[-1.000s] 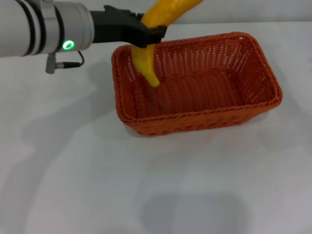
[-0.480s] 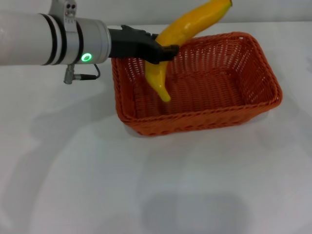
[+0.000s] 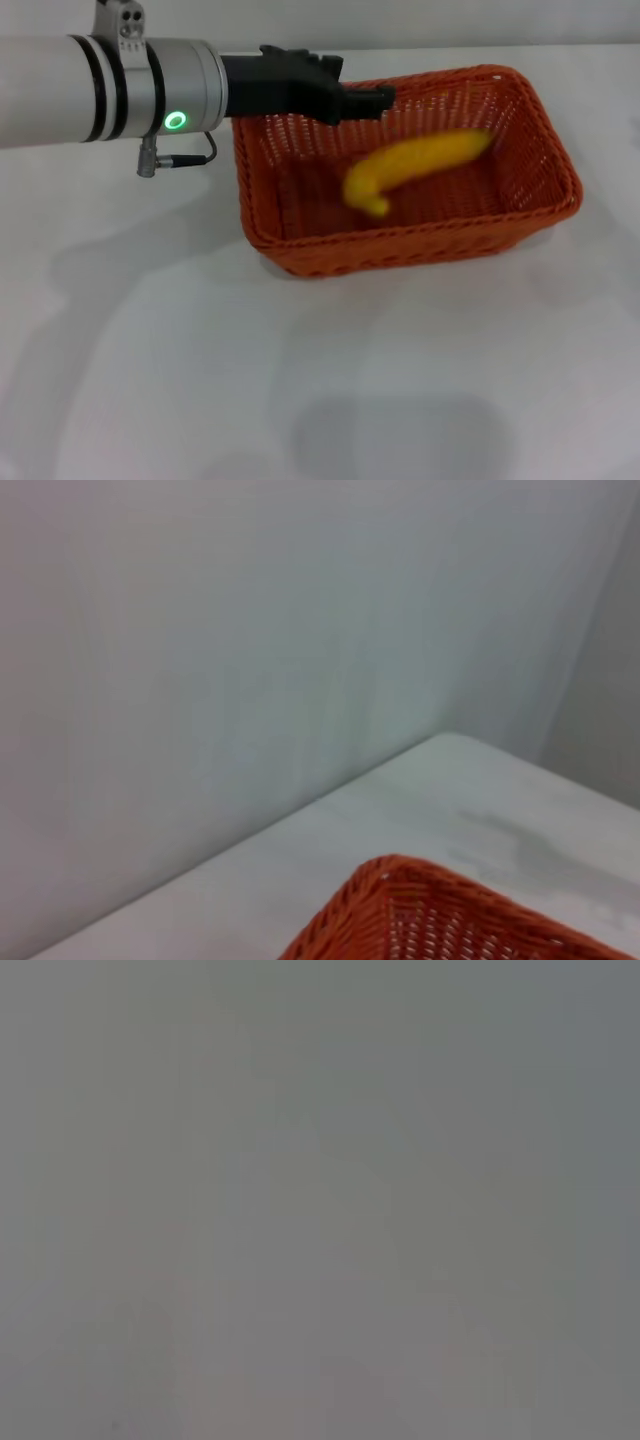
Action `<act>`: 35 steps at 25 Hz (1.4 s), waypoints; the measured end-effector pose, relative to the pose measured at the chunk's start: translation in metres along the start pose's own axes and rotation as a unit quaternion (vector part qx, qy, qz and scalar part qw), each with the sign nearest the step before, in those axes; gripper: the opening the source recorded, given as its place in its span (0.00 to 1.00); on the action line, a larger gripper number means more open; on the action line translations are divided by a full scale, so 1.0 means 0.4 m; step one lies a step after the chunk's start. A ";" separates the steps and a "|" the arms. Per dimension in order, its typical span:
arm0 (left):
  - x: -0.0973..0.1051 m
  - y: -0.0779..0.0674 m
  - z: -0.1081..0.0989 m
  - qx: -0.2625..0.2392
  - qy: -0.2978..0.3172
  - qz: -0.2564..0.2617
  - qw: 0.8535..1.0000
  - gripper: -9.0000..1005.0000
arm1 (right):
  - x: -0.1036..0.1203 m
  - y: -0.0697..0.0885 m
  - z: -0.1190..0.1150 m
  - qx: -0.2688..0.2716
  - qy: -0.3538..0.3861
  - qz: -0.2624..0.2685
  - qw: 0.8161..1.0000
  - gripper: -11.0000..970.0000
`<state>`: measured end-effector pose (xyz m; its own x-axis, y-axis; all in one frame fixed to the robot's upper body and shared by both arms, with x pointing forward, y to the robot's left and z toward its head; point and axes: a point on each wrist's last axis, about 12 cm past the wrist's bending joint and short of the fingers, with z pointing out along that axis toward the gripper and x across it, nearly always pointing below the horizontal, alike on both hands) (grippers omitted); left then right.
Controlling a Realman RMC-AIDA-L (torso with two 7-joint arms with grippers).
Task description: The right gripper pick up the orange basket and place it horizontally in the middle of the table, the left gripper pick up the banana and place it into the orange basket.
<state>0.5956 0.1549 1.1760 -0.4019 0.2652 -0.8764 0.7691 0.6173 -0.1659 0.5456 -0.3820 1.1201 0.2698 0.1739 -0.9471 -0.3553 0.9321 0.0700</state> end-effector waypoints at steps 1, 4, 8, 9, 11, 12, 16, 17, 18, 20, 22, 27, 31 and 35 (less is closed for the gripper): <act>0.000 0.001 -0.001 -0.001 -0.002 0.000 1.000 0.60 | 0.000 0.000 0.000 0.000 0.000 0.000 1.000 0.87; 0.000 0.007 -0.004 -0.009 -0.009 0.007 1.000 0.68 | 0.000 0.000 0.000 0.000 0.000 0.000 1.000 0.87; -0.004 0.023 -0.017 -0.036 -0.055 0.034 0.997 0.82 | 0.001 -0.001 -0.001 0.000 0.001 0.000 1.000 0.87; -0.006 0.029 -0.025 -0.047 -0.073 0.043 0.995 0.83 | 0.001 -0.001 -0.001 0.001 0.002 0.000 1.000 0.87; -0.017 0.043 -0.049 -0.079 -0.130 0.059 0.987 0.86 | 0.003 0.000 -0.001 0.001 0.003 0.001 1.000 0.87; -0.025 0.050 -0.063 -0.096 -0.160 0.063 0.980 0.88 | 0.003 0.000 -0.002 0.001 0.003 0.001 1.000 0.87; -0.036 0.065 -0.115 -0.124 -0.266 0.070 0.953 0.88 | 0.006 0.002 -0.001 0.001 0.006 -0.003 1.000 0.87; -0.030 0.068 -0.127 -0.127 -0.290 0.067 0.946 0.88 | 0.008 0.003 -0.001 0.001 0.007 -0.003 1.000 0.87; -0.014 0.070 -0.144 -0.131 -0.319 0.075 0.936 0.88 | 0.009 0.003 -0.002 0.002 0.007 -0.003 1.000 0.87; 0.026 0.072 -0.171 -0.138 -0.371 0.080 0.915 0.88 | 0.012 0.004 -0.004 0.003 0.008 -0.001 1.000 0.87; 0.080 0.070 -0.208 -0.156 -0.446 0.091 0.877 0.88 | 0.013 0.003 -0.007 0.004 0.009 -0.001 1.000 0.87; 0.252 0.065 -0.279 -0.228 -0.537 0.121 0.803 0.88 | 0.014 -0.001 -0.017 0.006 0.014 -0.005 1.000 0.87; 0.371 0.070 -0.311 -0.296 -0.513 0.103 0.799 0.88 | 0.018 -0.007 -0.031 0.016 0.019 -0.022 0.999 0.87; 0.471 0.085 -0.344 -0.388 -0.457 0.080 0.797 0.88 | 0.022 -0.029 -0.035 0.048 0.030 -0.028 0.998 0.87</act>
<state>0.4777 0.3279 1.0673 0.4726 -0.0436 -0.8802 0.0929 0.9957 0.0006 0.5394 -0.3956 1.1067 0.2321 0.1043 -0.9671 -0.2525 0.9666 0.0437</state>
